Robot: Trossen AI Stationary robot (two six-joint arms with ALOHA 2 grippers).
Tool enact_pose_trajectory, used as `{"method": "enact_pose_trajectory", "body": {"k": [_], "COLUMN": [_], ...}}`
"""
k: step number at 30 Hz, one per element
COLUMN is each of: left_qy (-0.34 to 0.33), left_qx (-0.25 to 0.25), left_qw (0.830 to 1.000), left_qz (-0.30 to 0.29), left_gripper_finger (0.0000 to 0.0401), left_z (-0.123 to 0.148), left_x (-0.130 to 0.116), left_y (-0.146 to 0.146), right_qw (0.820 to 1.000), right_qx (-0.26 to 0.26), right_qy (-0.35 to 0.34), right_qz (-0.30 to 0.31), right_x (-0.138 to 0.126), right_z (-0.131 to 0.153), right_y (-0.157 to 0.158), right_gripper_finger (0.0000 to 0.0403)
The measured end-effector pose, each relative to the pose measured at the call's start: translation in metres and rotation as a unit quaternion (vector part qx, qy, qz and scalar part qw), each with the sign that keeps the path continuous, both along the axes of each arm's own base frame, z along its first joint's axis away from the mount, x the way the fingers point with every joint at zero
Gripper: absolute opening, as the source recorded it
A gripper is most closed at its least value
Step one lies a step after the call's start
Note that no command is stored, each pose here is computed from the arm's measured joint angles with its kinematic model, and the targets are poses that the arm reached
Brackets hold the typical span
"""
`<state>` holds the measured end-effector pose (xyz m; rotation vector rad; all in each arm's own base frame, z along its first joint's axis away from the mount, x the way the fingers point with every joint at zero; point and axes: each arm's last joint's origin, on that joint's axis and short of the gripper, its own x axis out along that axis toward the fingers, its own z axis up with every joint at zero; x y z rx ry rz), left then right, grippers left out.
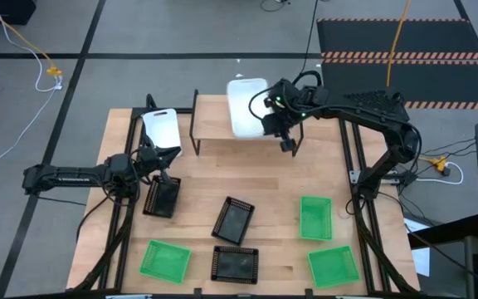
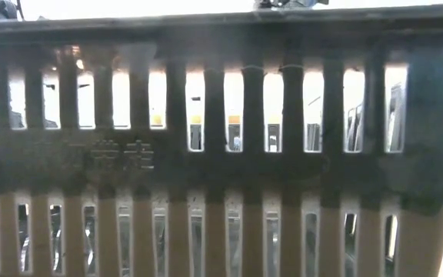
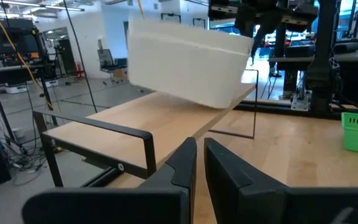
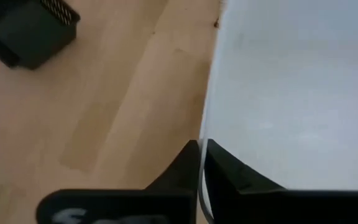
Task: Stack baskets on shelf by color
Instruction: Stack the right white bin on top of the other white bin on the shelf
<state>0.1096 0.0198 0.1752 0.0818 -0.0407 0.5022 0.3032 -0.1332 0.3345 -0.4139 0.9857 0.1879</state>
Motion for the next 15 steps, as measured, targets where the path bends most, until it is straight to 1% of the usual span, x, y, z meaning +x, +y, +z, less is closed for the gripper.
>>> {"method": "enact_pose_trajectory", "body": {"k": [2,4,9,15], "left_qy": [0.0,0.0,-0.001,-0.003], "left_qx": [0.0,0.0,-0.002,-0.008], "left_qw": [1.0,1.0,1.0,1.0], "left_qz": [0.0,0.0,0.0,0.0], "left_gripper_finger": [0.0035,0.0035,0.0035,0.0035], "left_z": [0.0,0.0,0.0,-0.0003], "left_x": [0.0,0.0,0.0,0.0], "left_y": [0.0,0.0,0.0,0.0], "right_qw": [1.0,1.0,0.998,0.997], "right_qx": [-0.016,-0.023,-0.011,0.003], "right_qy": [-0.005,-0.015,-0.047,-0.051], "right_qz": [0.017,0.012,-0.026,-0.049], "right_x": [0.0021,0.0047,0.0089,0.0089], "right_z": [-0.0024,-0.0028,0.0008,0.0013], "right_y": [-0.0011,-0.0024,-0.0046,-0.0049], "right_gripper_finger": [0.0005,0.0005,0.0008,0.0008]}}
